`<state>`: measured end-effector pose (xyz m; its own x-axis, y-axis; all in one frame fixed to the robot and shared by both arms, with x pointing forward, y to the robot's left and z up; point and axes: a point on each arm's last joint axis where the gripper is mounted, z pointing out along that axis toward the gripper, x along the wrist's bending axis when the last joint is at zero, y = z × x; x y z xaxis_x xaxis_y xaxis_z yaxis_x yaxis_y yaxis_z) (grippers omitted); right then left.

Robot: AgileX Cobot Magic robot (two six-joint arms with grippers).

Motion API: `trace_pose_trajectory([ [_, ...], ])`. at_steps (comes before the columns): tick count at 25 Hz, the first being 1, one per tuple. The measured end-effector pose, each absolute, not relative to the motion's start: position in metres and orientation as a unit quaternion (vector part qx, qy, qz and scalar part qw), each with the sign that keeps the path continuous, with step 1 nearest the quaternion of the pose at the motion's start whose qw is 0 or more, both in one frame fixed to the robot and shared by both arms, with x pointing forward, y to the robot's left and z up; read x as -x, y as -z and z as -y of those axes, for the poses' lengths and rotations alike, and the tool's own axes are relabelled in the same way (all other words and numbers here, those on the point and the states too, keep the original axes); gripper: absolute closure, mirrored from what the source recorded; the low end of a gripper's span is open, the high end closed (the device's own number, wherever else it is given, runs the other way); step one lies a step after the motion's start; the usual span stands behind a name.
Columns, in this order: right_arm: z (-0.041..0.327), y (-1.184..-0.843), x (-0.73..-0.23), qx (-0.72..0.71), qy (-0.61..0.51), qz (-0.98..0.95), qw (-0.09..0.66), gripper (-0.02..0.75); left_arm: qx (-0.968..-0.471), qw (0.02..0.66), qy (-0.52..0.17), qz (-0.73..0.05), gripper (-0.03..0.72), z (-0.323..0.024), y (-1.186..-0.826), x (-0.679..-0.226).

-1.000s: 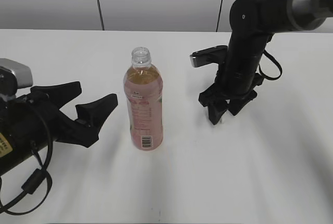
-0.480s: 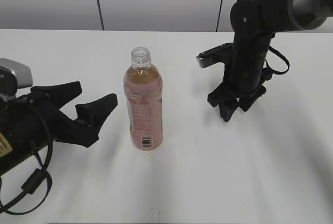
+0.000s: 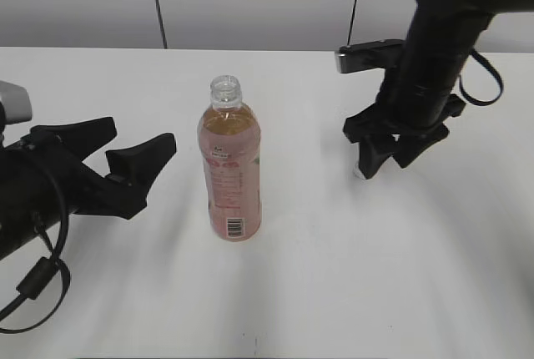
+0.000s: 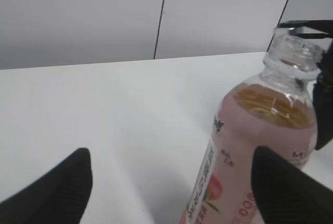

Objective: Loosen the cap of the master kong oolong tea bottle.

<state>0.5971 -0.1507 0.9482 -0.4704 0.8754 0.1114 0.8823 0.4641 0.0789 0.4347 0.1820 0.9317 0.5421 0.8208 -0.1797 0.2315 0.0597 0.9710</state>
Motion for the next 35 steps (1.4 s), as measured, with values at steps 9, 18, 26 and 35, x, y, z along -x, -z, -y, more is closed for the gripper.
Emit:
trace_pose_trajectory([
  [9,0.206,-0.993,-0.548,0.565,0.086,0.821,0.011,0.3,-0.683,0.518,-0.236,-0.458,0.134,-0.192,-0.964,-0.428],
  [18,0.218,-1.029,-0.5,0.567,0.107,0.816,-0.004,0.3,-0.671,0.397,-0.227,-0.584,0.137,-0.236,-1.046,-0.426],
  [26,0.235,-1.057,-0.435,0.58,0.133,0.803,-0.021,0.3,-0.65,0.344,-0.236,-0.635,0.137,-0.282,-1.08,-0.346],
  [35,0.254,-1.107,-0.37,0.586,0.213,0.776,-0.096,0.3,-0.652,0.315,-0.263,-0.638,0.146,-0.299,-1.081,-0.278],
])
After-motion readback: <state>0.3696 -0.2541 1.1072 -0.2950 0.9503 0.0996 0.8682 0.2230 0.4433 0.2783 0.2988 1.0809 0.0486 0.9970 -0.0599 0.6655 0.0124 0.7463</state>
